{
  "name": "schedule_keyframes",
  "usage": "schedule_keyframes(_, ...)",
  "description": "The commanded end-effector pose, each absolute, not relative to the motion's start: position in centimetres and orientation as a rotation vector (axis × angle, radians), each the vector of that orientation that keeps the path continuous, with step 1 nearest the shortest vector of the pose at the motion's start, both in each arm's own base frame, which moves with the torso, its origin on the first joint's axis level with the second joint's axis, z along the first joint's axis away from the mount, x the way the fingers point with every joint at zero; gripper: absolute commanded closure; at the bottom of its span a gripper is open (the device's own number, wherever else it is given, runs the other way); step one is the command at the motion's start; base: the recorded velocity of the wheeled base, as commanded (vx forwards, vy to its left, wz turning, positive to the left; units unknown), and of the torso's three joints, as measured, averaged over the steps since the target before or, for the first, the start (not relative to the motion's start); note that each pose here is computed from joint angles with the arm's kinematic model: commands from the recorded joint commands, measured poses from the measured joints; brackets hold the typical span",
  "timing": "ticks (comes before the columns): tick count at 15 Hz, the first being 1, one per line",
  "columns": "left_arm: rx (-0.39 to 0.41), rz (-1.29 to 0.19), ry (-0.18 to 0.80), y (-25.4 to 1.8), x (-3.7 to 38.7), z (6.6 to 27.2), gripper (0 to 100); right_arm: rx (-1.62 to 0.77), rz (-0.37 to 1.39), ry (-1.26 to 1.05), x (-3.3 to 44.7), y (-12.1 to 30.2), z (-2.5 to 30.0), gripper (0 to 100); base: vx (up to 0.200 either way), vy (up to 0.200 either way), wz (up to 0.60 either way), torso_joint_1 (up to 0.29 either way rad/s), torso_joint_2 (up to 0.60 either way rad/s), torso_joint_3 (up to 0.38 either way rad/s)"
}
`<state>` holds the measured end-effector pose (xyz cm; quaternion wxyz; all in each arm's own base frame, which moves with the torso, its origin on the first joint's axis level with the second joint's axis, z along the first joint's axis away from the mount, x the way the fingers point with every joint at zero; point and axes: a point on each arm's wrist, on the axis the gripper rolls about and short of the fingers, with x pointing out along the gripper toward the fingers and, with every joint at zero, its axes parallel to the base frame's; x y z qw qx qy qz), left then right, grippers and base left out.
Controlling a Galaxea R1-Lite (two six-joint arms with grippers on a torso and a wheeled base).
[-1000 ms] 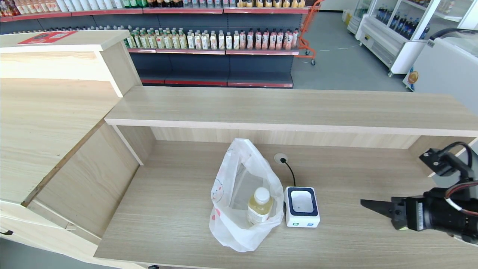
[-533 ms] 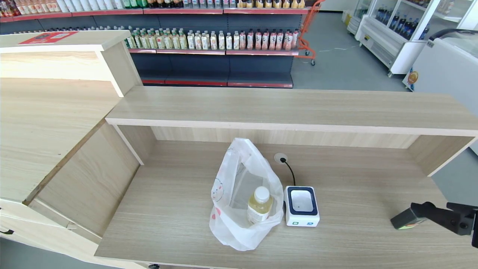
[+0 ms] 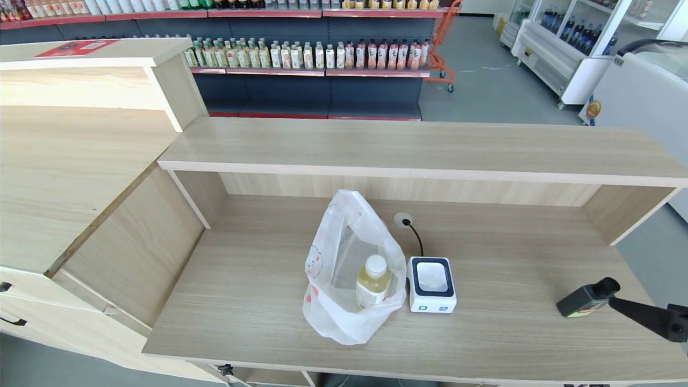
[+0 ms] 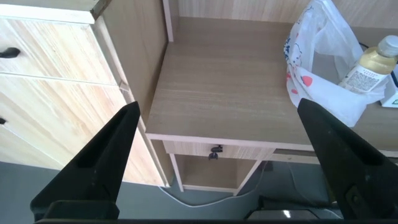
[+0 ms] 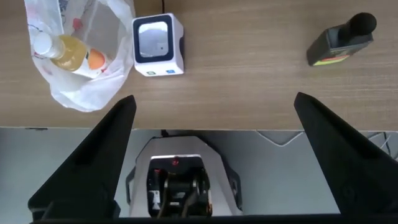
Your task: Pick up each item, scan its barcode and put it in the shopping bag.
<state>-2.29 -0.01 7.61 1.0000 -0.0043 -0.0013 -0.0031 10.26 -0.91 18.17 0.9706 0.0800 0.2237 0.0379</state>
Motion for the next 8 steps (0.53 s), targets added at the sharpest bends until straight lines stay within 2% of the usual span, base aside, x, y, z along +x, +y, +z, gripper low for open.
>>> schedule_keyframes(1, -0.008, -0.006, -0.003, 0.0, -2.3, 7.6, 0, 0.165, 0.075, 0.468, 10.3, -0.9, 17.8, 0, 0.000, 0.000, 0.00, 0.000, 0.00, 0.000)
schedule_keyframes(4, -0.005, -0.006, -0.003, 0.0, -2.3, 7.6, 0, 0.160, 0.041, 0.519, 10.6, -1.1, 16.8, 0, 0.000, 0.000, 0.00, 0.000, 0.00, 0.000)
schedule_keyframes(5, -0.005, -0.006, -0.003, 0.0, -2.3, 7.6, 0, 0.158, 0.026, 0.531, 10.9, -1.1, 16.7, 0, 0.000, -0.200, 0.00, -0.012, -0.01, 0.007)
schedule_keyframes(8, -0.003, -0.006, -0.003, 0.0, -2.3, 7.6, 0, 0.070, -0.169, 0.635, 12.6, -1.8, 15.6, 0, 0.000, -0.200, 0.00, 0.014, 0.00, -0.001)
